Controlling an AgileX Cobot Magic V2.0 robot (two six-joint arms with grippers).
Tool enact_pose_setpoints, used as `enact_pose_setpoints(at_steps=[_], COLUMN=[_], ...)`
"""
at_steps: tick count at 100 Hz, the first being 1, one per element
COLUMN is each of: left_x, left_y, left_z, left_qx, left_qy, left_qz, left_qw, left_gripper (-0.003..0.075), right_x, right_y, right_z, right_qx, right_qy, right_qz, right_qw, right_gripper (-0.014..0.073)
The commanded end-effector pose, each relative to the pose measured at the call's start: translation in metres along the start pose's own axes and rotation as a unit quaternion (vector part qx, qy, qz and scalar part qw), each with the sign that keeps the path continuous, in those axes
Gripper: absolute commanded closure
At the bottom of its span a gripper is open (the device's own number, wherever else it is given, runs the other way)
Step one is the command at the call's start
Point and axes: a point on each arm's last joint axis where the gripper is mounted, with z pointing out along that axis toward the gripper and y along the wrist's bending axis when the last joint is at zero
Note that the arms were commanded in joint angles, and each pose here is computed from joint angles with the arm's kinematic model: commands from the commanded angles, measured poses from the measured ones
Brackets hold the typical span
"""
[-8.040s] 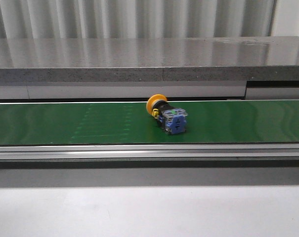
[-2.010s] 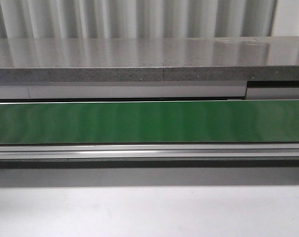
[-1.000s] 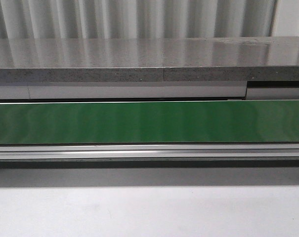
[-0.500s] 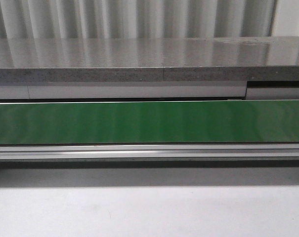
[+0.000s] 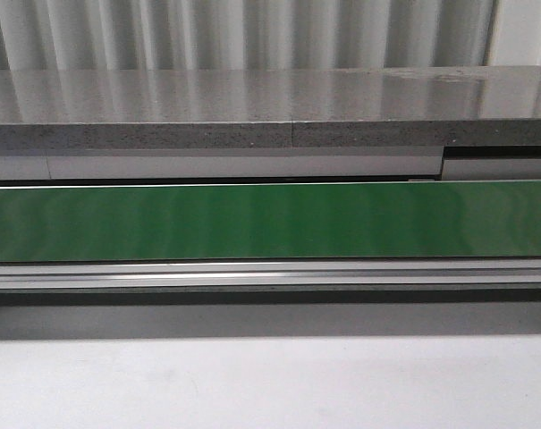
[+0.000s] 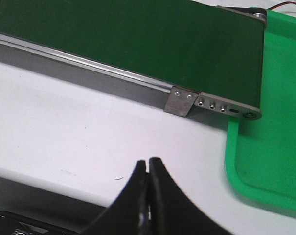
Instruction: Move button from right to left
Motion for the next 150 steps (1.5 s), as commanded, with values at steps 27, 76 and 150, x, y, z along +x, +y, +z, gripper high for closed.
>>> enact_pose_setpoints(at_steps=[27,76,150], left_x=[-0.001,-0.001,-0.001], left_y=[0.000,0.000,0.000], left_z=[-0.002,-0.002,-0.002], left_qx=[0.003,0.003,0.003], left_qy=[-0.047,-0.047,-0.047], left_qz=[-0.006,-0.006,-0.006], left_qw=[0.999,0.999,0.999], left_gripper=[0.0740,0.0740,0.0740], right_x=[-0.011,-0.011,0.001], right_y=[-0.002,-0.002,-0.009], right_z=[-0.004,-0.004,0.019], right_qx=[0.005,0.005,0.090], right_qy=[-0.037,-0.037,-0.397], right_qz=[-0.002,-0.002,0.083], right_qw=[0.999,0.999,0.910], right_gripper=[0.0662,0.0662,0.0662])
